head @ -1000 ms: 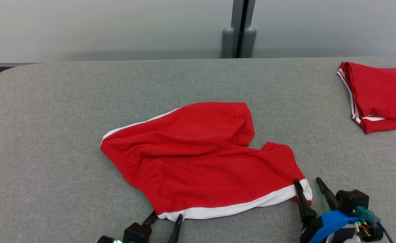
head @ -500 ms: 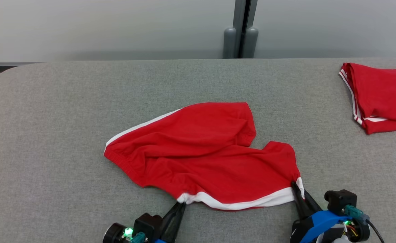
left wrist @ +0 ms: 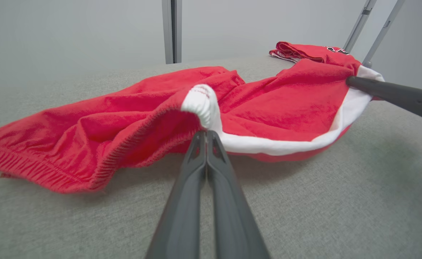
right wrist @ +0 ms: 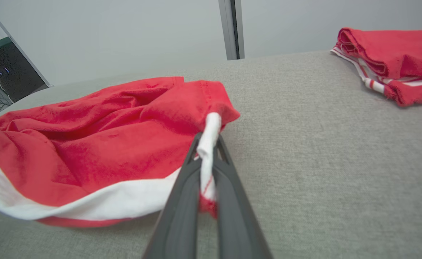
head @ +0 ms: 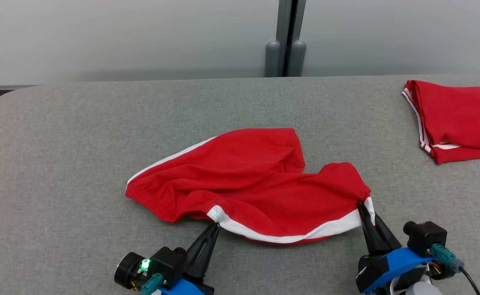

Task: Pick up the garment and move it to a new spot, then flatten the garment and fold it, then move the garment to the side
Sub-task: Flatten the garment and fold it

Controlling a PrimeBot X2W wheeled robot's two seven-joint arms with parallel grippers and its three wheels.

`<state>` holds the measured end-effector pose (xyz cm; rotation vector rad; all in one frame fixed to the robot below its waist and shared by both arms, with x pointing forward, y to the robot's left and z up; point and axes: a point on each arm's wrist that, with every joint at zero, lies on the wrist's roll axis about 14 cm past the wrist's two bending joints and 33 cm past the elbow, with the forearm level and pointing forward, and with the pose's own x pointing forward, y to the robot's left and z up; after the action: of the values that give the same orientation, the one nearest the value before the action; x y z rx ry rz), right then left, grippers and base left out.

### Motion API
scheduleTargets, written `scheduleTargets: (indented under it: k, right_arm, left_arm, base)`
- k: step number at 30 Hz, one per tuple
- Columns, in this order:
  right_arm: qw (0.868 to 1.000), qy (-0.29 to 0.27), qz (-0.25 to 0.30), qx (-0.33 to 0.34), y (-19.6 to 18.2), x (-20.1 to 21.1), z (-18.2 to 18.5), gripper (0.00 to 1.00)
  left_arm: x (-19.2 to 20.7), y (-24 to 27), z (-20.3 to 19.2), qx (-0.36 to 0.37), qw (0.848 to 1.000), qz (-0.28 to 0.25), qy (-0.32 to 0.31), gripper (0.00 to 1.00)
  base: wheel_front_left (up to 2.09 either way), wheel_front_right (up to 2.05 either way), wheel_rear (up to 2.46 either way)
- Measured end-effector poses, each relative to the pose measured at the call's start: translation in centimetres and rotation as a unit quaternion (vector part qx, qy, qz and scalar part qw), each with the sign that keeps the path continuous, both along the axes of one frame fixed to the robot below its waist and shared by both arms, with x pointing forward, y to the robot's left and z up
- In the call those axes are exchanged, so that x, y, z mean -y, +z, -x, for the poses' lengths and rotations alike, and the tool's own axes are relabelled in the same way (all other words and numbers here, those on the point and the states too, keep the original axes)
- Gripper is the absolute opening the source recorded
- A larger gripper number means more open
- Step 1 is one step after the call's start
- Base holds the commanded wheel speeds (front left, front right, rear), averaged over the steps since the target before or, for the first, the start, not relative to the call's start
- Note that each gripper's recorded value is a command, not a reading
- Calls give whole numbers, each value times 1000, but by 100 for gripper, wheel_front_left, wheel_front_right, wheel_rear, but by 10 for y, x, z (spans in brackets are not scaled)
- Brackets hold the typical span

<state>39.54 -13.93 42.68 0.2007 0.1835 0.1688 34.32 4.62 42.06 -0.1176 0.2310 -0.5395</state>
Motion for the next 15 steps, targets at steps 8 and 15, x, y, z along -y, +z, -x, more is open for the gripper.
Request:
scheduleTargets:
  k: [8, 15]
  right_arm:
    - [1000, -3, 3, 7, 4, 4, 0, 0]
    - [1000, -3, 3, -7, -4, 4, 6, 0]
  left_arm:
    - [3, 8, 0, 12, 1000, 5, -2, 0]
    - [3, 1, 10, -1, 1000, 3, -3, 0]
  base:
    - [0, 0, 0]
    - [0, 0, 0]
